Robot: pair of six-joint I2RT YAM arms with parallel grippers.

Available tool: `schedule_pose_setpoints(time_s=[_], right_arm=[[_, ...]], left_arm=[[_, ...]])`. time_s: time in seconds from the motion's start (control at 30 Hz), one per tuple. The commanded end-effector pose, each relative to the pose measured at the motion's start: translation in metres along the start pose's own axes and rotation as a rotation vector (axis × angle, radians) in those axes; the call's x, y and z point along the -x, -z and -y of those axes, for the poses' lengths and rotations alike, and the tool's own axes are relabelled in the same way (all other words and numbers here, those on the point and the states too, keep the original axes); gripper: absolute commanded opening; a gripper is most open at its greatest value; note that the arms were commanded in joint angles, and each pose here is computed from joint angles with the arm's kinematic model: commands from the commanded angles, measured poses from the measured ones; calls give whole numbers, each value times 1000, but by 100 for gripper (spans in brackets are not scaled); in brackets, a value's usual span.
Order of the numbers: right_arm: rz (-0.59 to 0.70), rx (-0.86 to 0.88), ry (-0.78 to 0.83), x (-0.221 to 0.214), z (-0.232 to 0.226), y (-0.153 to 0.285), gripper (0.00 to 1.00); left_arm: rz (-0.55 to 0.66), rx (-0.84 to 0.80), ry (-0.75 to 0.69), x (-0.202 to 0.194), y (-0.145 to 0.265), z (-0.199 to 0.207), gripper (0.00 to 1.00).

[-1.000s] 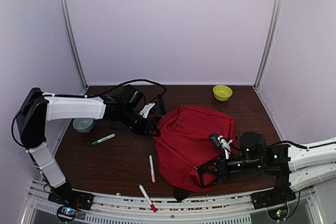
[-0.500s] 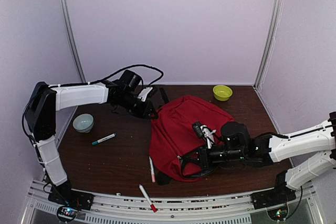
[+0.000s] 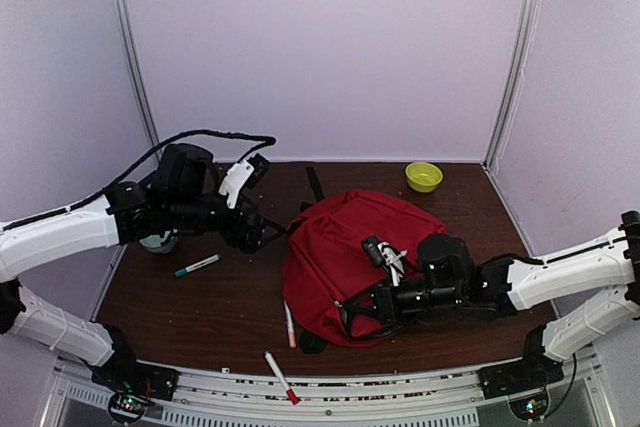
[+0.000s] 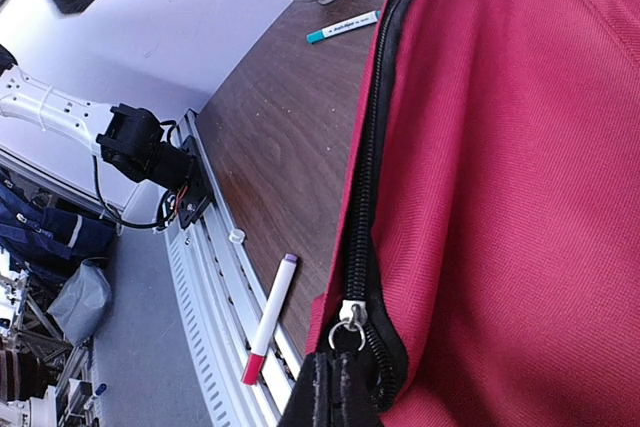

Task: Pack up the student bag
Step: Zip the student bag into the largest pocket of the bag.

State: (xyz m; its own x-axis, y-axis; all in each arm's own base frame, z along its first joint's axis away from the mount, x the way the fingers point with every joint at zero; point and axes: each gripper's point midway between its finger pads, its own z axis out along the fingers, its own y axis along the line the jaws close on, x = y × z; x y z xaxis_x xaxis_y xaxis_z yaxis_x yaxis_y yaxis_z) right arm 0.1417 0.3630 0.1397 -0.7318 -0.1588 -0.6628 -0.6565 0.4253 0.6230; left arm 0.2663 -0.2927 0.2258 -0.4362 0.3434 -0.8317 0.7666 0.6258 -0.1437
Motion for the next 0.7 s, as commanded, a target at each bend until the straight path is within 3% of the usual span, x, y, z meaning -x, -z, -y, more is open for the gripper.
schedule_pose_setpoints(time_s=[0.0,0.3,0.67], right_arm=[[-2,16,8,-1,-5,5,0],[6,-27,15,-3,1,17,0],[35,-29,-5,-3,3,22,0]], left_arm=[[150,94,-264,27,23,32,98],[244,-103,-606,8,15,100,98],[29,-210,-854,-31,-39,135,89]])
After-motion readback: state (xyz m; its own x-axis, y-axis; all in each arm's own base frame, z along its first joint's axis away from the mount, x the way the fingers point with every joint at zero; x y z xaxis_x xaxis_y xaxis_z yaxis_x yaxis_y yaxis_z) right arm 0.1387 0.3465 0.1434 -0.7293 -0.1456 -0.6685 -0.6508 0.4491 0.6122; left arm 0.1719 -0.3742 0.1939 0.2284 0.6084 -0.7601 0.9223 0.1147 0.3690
